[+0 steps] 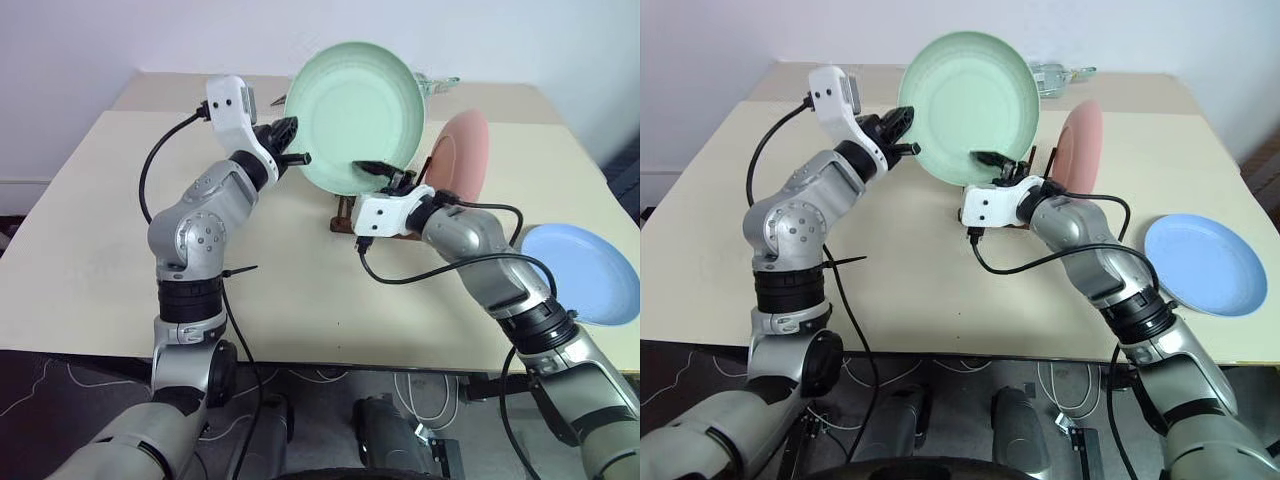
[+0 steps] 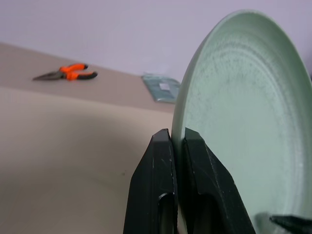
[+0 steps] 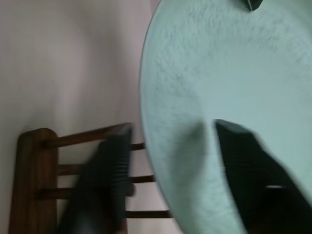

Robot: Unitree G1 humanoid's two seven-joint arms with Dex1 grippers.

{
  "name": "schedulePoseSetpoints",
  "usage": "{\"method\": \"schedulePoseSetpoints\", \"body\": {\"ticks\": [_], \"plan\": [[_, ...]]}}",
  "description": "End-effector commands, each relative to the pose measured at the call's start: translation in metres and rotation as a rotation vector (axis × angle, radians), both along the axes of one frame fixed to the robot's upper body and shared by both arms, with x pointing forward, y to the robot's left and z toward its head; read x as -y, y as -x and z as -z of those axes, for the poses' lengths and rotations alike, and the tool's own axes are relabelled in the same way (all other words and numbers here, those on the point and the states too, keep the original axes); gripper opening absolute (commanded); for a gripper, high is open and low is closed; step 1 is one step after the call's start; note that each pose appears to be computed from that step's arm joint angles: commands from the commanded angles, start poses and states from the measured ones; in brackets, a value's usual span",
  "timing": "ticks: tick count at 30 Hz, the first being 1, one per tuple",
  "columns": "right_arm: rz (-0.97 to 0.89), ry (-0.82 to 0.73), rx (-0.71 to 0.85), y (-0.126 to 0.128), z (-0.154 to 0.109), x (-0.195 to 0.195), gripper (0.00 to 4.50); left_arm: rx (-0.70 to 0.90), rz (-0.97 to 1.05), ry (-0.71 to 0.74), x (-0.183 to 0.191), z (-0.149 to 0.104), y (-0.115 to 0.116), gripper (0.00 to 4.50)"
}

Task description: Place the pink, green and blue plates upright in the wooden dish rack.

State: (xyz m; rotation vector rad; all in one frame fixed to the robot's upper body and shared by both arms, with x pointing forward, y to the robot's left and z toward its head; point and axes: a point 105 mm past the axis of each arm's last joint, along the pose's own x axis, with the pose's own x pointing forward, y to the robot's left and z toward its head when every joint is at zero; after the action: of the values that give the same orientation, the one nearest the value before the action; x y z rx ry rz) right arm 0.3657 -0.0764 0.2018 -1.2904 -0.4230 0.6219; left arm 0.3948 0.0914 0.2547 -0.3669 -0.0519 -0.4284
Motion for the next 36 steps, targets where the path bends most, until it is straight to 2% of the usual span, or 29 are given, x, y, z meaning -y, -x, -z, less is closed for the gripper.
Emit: {"method": "schedulePoseSetpoints", "body": {"ticks": [1, 2, 4, 8, 10, 13, 14, 16, 17, 18, 19, 20, 22, 25, 30, 36], "plan": [[0.001, -0.003, 0.076, 0.001, -0.014, 0.001, 0.67, 0.057, 0.017, 0.036, -0.002, -0.016, 0.006, 0.0], [0.003, 0.003, 0.083, 0.001, -0.014, 0.002, 0.04, 0.055, 0.024, 0.053, -0.002, -0.016, 0.006, 0.33], [0.005, 0.017, 0.099, 0.001, -0.014, 0.002, 0.0, 0.066, 0.046, 0.101, 0.0, -0.02, 0.008, 1.01], [0.012, 0.033, 0.132, 0.001, -0.016, 0.003, 0.0, 0.115, 0.038, 0.176, -0.004, -0.036, 0.008, 3.05], [0.017, 0.027, 0.144, 0.002, -0.019, 0.005, 0.0, 0.176, -0.08, 0.187, -0.028, -0.05, 0.001, 4.01], [0.02, -0.029, 0.153, 0.005, -0.026, 0.01, 0.0, 0.245, -0.274, 0.149, -0.07, -0.06, -0.009, 4.01], [0.0, -0.108, 0.153, 0.009, -0.036, 0.01, 0.0, 0.283, -0.375, 0.034, -0.091, -0.058, -0.012, 4.01], [-0.094, -0.413, 0.091, 0.027, -0.063, 0.007, 0.0, 0.347, -0.505, -0.348, -0.117, -0.041, -0.019, 4.01], [-0.161, -0.565, 0.034, 0.037, -0.073, 0.005, 0.0, 0.363, -0.482, -0.55, -0.115, -0.023, -0.023, 4.01], [-0.213, -0.69, -0.027, 0.045, -0.079, 0.005, 0.0, 0.371, -0.42, -0.666, -0.108, -0.003, -0.024, 4.01], [-0.244, -0.758, -0.068, 0.049, -0.082, 0.005, 0.0, 0.379, -0.372, -0.722, -0.103, 0.009, -0.025, 4.01], [-0.267, -0.859, -0.133, 0.053, -0.083, 0.007, 0.0, 0.361, -0.29, -0.716, -0.093, 0.028, -0.023, 4.01], [-0.296, -1.068, -0.254, 0.057, -0.085, 0.013, 0.0, 0.321, -0.124, -0.608, -0.069, 0.059, -0.014, 4.01], [-0.326, -1.268, -0.395, 0.059, -0.085, 0.015, 0.0, 0.34, 0.093, -0.556, -0.033, 0.083, 0.008, 4.01], [-0.291, -1.353, -0.46, 0.053, -0.081, 0.022, 0.0, 0.372, 0.386, -0.542, 0.006, 0.1, 0.046, 4.01], [-0.248, -1.42, -0.52, 0.043, -0.074, 0.036, 0.0, 0.372, 0.512, -0.523, 0.021, 0.102, 0.063, 4.01]]}}
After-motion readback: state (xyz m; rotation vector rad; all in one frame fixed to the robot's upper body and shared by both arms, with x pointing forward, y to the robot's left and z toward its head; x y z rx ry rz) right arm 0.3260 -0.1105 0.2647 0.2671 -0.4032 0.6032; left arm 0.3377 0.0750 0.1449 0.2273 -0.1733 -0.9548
